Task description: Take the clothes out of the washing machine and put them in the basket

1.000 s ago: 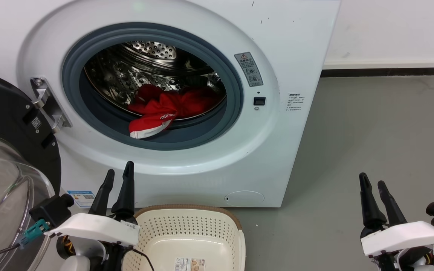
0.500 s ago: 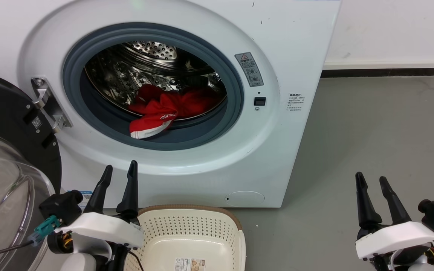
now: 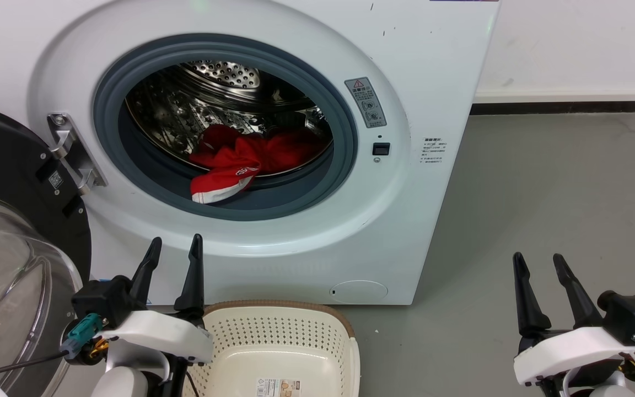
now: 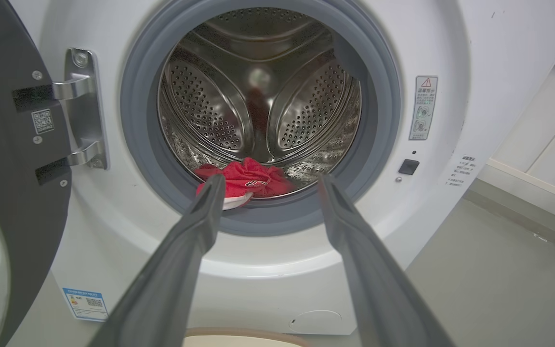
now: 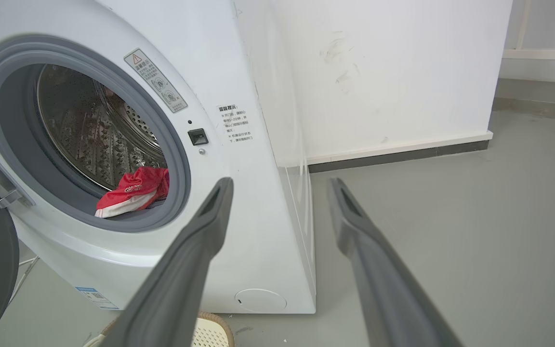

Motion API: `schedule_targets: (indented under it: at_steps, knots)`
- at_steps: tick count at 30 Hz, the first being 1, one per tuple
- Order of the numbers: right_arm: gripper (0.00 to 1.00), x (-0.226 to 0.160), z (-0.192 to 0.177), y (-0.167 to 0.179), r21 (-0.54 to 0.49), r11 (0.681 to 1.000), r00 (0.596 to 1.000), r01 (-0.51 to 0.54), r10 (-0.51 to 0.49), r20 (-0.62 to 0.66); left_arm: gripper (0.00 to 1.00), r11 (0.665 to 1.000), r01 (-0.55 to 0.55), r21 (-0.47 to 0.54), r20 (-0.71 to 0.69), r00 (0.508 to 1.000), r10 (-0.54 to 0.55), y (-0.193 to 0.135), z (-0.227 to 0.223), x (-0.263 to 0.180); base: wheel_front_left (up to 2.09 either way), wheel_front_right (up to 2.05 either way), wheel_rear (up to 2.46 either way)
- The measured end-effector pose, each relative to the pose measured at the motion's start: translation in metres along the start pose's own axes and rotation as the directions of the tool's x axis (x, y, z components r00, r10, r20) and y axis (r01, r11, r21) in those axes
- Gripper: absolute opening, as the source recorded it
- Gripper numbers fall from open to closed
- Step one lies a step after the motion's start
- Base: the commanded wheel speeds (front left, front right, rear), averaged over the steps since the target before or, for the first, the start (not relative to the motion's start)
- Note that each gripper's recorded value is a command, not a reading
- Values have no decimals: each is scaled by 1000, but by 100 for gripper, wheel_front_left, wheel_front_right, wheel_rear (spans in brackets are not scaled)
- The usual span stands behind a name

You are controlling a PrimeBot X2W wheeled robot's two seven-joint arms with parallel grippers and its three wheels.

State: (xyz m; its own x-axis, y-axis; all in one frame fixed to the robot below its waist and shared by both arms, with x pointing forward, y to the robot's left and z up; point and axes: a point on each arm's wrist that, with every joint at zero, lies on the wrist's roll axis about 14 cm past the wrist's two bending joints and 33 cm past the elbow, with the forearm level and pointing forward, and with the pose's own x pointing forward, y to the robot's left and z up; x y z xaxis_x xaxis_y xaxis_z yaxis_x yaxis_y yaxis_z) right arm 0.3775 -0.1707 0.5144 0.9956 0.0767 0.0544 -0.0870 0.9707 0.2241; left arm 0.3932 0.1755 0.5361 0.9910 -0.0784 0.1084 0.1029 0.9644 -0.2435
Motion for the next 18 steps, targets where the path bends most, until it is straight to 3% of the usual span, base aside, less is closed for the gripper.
schedule_targets:
  at_steps: [18]
  knots:
    - [100,-1,5,8,-142,989,999,-36,38,8,100,992,15,128,9,1000,-16,0,-2,-1,0,0,0]
